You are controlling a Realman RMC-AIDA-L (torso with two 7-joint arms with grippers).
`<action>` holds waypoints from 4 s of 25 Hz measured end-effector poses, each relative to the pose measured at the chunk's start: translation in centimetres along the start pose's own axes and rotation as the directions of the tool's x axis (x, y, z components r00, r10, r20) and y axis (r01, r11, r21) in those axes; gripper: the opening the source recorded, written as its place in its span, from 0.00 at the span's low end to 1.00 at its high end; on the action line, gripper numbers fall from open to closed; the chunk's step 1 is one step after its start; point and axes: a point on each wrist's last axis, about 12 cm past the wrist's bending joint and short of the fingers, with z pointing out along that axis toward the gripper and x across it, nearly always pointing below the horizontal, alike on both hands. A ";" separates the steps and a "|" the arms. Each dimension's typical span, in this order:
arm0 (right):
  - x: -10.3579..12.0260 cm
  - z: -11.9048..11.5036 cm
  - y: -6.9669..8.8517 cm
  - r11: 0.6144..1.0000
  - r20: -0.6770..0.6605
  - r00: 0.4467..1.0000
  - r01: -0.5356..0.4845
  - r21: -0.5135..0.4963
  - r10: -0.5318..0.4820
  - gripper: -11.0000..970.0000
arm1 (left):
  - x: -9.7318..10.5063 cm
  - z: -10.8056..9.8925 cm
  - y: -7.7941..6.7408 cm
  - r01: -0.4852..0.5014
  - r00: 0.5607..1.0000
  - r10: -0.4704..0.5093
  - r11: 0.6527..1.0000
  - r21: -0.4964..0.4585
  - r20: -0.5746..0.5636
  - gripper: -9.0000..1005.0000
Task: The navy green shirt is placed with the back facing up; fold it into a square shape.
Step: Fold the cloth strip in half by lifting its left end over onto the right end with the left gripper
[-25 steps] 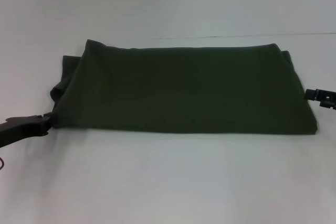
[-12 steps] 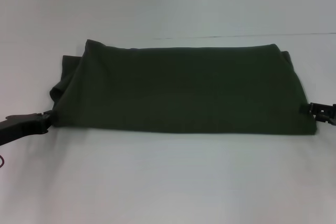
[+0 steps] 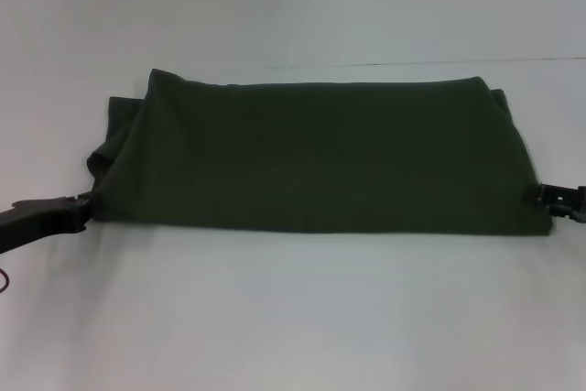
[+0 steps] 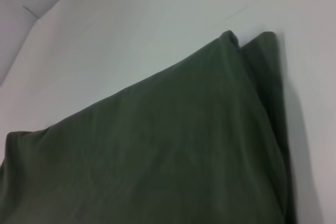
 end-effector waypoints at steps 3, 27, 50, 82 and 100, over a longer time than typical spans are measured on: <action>0.0 0.3 0.3 1.000 -0.004 1.000 -0.001 -0.011 0.001 0.78 | 0.0 0.0 0.0 0.001 1.000 -0.001 1.000 0.000 0.000 0.02; 0.9 0.5 0.2 1.000 -0.001 1.000 0.001 -0.020 -0.001 0.04 | 0.7 -0.3 0.0 0.015 1.000 -0.015 1.000 0.007 -0.007 0.02; 1.5 -0.3 -0.3 0.999 0.014 1.000 0.016 -0.030 -0.015 0.02 | 1.5 -1.8 0.6 0.037 0.999 -0.037 0.999 -0.003 -0.003 0.02; 1.3 -1.5 -0.1 0.996 0.023 1.000 0.021 -0.085 -0.019 0.02 | 1.0 -2.7 0.1 0.051 0.999 -0.051 0.997 0.057 -0.006 0.05; -3.0 -3.2 2.5 0.968 0.145 0.985 0.126 -0.217 -0.096 0.74 | 1.3 -5.9 0.6 0.439 0.898 -0.435 0.895 0.079 -0.064 0.65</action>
